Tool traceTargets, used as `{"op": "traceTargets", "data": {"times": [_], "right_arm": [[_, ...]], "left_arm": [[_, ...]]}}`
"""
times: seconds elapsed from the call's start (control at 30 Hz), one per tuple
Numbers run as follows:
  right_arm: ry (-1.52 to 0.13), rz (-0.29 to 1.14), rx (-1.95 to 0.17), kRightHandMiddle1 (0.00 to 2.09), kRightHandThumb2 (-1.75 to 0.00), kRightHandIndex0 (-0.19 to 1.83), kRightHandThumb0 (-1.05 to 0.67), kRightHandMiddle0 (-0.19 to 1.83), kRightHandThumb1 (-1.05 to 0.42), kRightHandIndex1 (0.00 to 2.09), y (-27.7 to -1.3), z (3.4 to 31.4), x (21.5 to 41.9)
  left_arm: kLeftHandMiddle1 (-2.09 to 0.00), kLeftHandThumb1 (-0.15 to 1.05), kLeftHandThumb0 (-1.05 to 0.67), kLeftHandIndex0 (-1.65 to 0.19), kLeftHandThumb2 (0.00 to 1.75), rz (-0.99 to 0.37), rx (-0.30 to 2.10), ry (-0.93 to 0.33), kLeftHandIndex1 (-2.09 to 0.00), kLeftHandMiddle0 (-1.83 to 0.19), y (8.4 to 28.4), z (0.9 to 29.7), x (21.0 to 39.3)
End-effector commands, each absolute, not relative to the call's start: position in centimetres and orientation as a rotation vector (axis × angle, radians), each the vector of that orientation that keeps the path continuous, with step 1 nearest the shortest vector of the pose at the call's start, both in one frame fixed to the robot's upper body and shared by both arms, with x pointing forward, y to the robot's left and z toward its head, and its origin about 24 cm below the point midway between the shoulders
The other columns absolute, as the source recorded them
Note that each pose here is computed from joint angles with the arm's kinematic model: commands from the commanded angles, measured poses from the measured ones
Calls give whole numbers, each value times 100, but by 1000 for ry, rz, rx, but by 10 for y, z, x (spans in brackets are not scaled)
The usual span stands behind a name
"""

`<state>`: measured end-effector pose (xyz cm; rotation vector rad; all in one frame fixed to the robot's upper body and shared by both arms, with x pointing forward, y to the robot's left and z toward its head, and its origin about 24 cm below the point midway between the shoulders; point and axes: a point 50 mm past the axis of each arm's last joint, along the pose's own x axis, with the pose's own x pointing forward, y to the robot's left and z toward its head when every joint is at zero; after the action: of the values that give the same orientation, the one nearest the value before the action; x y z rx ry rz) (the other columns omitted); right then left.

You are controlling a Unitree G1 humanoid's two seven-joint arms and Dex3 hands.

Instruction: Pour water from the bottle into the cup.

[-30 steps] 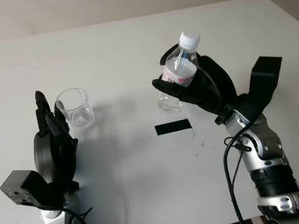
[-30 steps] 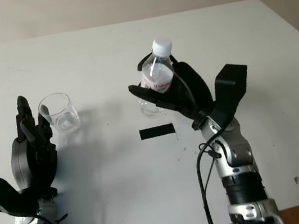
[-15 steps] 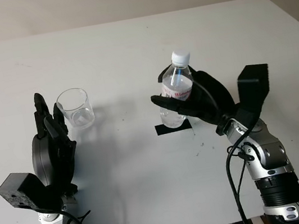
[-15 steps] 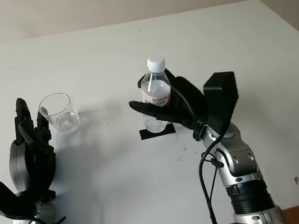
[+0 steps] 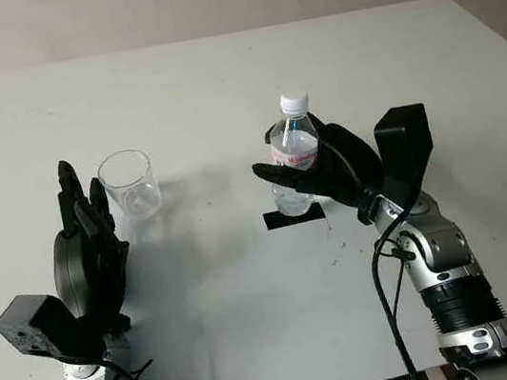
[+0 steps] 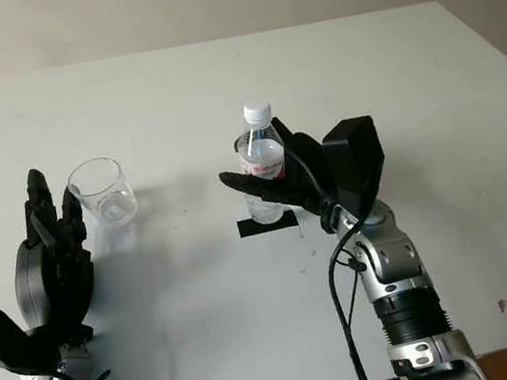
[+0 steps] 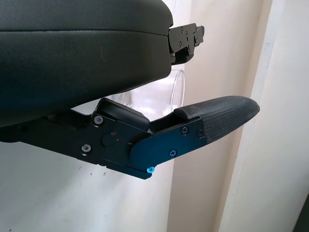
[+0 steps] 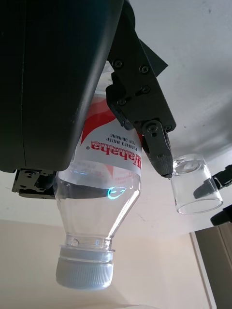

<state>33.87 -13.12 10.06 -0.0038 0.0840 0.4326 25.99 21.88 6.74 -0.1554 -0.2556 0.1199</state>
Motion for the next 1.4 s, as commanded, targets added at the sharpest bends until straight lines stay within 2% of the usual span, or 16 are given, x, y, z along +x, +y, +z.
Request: {"op": "traceTargets", "data": {"times": [0.0,0.37,0.5,0.9,1.17,1.27,1.33,1.37], "right_arm": [[120,421,-9,209,-32,-14,-17,-19,-105,209,-132,91,338],[160,437,5,209,-30,-13,-19,-19,-105,209,-134,86,335],[174,447,10,209,-30,-6,-18,-19,-105,209,-135,85,330],[190,470,10,209,-28,-2,-19,-19,-105,209,-140,90,317],[192,434,-11,209,-30,-4,-18,-19,-105,209,-141,83,320],[176,422,-38,209,-31,-14,-18,-19,-105,209,-141,79,322],[144,412,-65,209,-26,-18,-20,-19,-105,209,-141,76,323],[133,409,-74,209,-18,-17,-26,-19,-105,209,-142,75,323]], "left_arm": [[-22,105,-86,17,80,121,-150,-262,0,19,220,69,258],[-22,105,-86,16,80,123,-157,-263,0,19,221,69,258],[-23,105,-86,16,80,122,-152,-264,0,19,221,70,259],[-24,105,-86,16,80,122,-157,-266,0,19,221,70,260],[-22,105,-86,16,79,115,-150,-264,0,19,221,70,259],[-25,105,-86,15,79,116,-152,-267,0,19,221,70,259],[-26,105,-86,15,79,116,-150,-267,0,19,221,70,259],[-25,105,-86,15,79,115,-149,-268,0,19,221,70,259]]}}
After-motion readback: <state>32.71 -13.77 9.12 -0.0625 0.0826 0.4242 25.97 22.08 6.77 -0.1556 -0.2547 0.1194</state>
